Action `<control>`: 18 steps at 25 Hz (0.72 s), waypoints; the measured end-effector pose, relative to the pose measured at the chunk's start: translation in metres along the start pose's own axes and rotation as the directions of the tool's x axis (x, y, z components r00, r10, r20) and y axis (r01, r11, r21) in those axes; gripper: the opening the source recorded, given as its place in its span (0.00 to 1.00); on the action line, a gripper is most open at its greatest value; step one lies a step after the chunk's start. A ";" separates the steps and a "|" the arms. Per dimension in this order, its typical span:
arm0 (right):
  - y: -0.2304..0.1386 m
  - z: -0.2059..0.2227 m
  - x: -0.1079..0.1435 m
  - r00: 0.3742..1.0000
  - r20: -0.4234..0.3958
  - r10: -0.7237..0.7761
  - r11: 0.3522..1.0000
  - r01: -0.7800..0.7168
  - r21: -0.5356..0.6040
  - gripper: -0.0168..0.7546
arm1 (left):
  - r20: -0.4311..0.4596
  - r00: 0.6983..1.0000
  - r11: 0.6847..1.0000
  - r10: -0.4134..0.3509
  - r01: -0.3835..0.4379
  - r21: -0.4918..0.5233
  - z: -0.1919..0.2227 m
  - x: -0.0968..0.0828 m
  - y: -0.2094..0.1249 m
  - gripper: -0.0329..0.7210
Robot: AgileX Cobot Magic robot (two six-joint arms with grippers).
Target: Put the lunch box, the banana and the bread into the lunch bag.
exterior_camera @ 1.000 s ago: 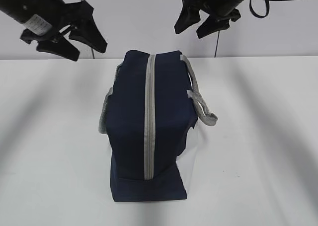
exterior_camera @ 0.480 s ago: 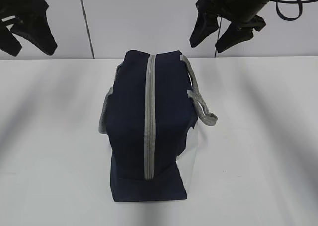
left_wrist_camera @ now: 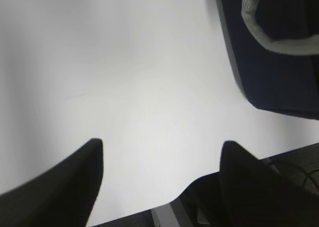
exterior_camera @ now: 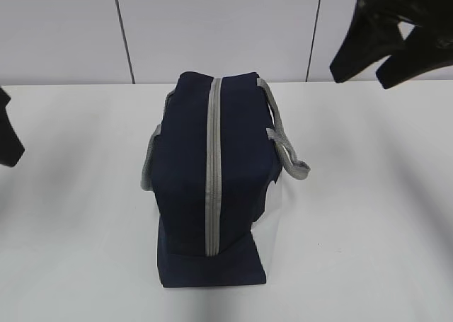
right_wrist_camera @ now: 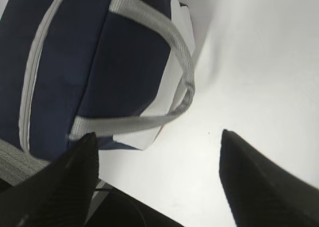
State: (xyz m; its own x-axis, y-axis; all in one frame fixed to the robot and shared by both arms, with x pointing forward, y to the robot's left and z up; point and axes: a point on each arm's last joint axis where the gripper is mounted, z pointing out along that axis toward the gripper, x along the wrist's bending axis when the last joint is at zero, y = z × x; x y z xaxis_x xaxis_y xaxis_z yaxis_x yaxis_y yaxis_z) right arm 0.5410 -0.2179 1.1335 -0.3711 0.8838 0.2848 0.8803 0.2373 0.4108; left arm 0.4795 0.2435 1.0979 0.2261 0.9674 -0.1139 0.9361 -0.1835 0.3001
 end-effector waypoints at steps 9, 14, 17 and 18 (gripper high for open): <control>-0.097 -0.047 0.025 0.999 0.037 -0.034 0.997 0.037 -0.073 0.75 | -0.020 1.000 0.991 0.014 -0.017 -0.131 -0.027 -0.002 -0.065 0.69; -0.156 -0.055 0.033 0.998 0.052 -0.027 0.990 0.034 -0.138 0.75 | -0.038 0.999 0.970 0.020 -0.029 -0.242 -0.047 -0.003 -0.104 0.69; -0.192 -0.059 0.036 0.997 0.079 -0.018 0.976 0.035 -0.213 0.75 | -0.046 0.999 0.953 0.025 -0.038 -0.302 -0.053 -0.003 -0.130 0.69; -0.202 -0.060 0.037 0.996 0.086 -0.015 0.973 0.034 -0.227 0.75 | -0.052 0.998 0.945 0.027 -0.042 -0.323 -0.054 -0.003 -0.139 0.69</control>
State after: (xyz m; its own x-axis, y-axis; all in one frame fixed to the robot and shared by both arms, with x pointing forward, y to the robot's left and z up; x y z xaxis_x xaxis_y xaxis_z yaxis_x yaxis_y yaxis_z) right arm 0.3315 -0.2572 1.1124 -0.3578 0.9114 0.2034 0.7769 0.1697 0.6063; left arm 0.3343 0.2760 1.1079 0.2370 0.9699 -0.0563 0.7882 -0.1580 0.5948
